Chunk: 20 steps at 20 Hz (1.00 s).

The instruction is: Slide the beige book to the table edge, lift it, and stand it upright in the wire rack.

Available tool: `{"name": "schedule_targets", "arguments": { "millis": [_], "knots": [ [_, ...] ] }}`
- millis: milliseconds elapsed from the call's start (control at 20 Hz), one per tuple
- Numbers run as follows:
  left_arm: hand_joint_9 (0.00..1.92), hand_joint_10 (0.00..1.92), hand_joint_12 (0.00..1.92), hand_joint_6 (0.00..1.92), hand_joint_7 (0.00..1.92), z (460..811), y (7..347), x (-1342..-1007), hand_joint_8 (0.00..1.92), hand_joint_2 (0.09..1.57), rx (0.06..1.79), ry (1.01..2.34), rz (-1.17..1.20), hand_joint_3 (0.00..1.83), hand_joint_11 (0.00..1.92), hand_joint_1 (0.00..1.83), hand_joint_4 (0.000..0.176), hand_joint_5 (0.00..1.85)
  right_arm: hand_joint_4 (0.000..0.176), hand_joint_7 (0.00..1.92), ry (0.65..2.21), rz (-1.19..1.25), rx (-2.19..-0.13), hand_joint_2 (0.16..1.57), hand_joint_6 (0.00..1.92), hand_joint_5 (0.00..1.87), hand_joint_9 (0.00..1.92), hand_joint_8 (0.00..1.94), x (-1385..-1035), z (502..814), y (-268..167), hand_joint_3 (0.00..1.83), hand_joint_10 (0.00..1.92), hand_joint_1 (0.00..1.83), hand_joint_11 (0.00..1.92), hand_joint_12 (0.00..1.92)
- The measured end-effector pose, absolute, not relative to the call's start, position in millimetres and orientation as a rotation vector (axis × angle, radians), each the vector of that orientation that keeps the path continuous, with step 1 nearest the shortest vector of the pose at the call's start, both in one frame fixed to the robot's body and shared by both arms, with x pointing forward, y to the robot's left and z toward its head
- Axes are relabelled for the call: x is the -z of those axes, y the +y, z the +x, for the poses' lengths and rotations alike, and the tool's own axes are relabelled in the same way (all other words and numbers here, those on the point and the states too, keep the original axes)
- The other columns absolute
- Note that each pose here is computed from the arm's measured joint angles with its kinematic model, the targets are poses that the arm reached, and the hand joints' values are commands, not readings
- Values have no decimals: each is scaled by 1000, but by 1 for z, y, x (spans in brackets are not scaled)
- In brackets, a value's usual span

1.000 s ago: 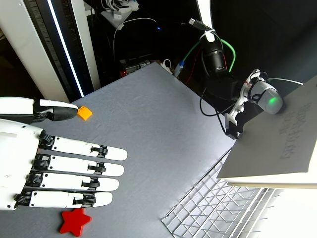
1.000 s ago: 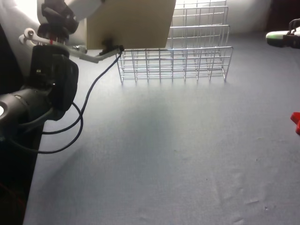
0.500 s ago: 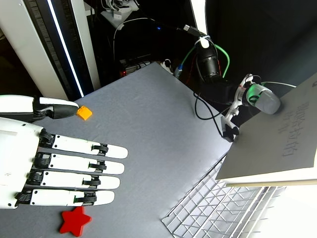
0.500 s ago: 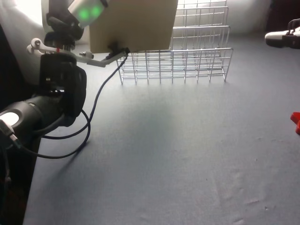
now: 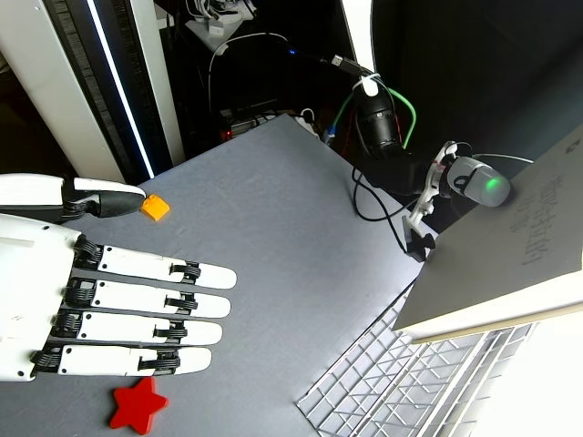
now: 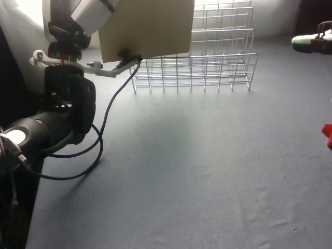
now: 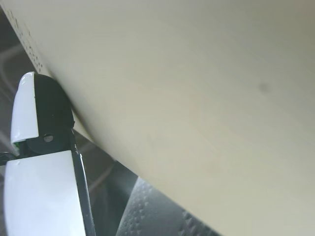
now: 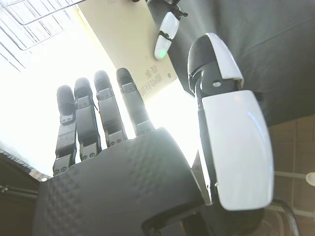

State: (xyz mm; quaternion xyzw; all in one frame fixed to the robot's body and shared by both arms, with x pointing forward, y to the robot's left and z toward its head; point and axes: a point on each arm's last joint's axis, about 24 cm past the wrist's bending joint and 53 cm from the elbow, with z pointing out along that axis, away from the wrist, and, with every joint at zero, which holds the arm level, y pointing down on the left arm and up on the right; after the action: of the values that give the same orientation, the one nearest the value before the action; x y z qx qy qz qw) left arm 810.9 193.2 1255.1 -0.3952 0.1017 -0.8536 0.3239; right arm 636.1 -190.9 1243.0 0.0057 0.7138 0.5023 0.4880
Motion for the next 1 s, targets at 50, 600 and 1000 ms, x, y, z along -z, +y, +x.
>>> {"name": "schedule_targets", "arguments": {
  "millis": [50, 600, 1000],
  "knots": [
    [914, 1429, 1700, 973, 948, 811, 192, -1255, 1309, 1159, 2244, 268, -1037, 0, 677, 1246, 0, 870, 0, 154, 1735, 14, -1221, 1173, 2, 106, 189, 5, -1243, 636, -191, 0, 4, 86, 0, 487],
    [878, 1490, 1748, 986, 915, 817, 156, -1274, 1363, 1169, 2284, 402, -970, 2, 658, 1239, 0, 863, 0, 145, 1732, 5, -1236, 1171, 2, 103, 182, 2, -1243, 635, -186, 0, 4, 88, 0, 488],
    [882, 1442, 1703, 989, 928, 815, 181, -1296, 1339, 1166, 2267, 333, -894, 1, 653, 1241, 0, 862, 0, 136, 1732, 3, -1236, 1181, 3, 96, 167, 3, -1243, 635, -186, 3, 5, 44, 0, 409]
  ]
}}
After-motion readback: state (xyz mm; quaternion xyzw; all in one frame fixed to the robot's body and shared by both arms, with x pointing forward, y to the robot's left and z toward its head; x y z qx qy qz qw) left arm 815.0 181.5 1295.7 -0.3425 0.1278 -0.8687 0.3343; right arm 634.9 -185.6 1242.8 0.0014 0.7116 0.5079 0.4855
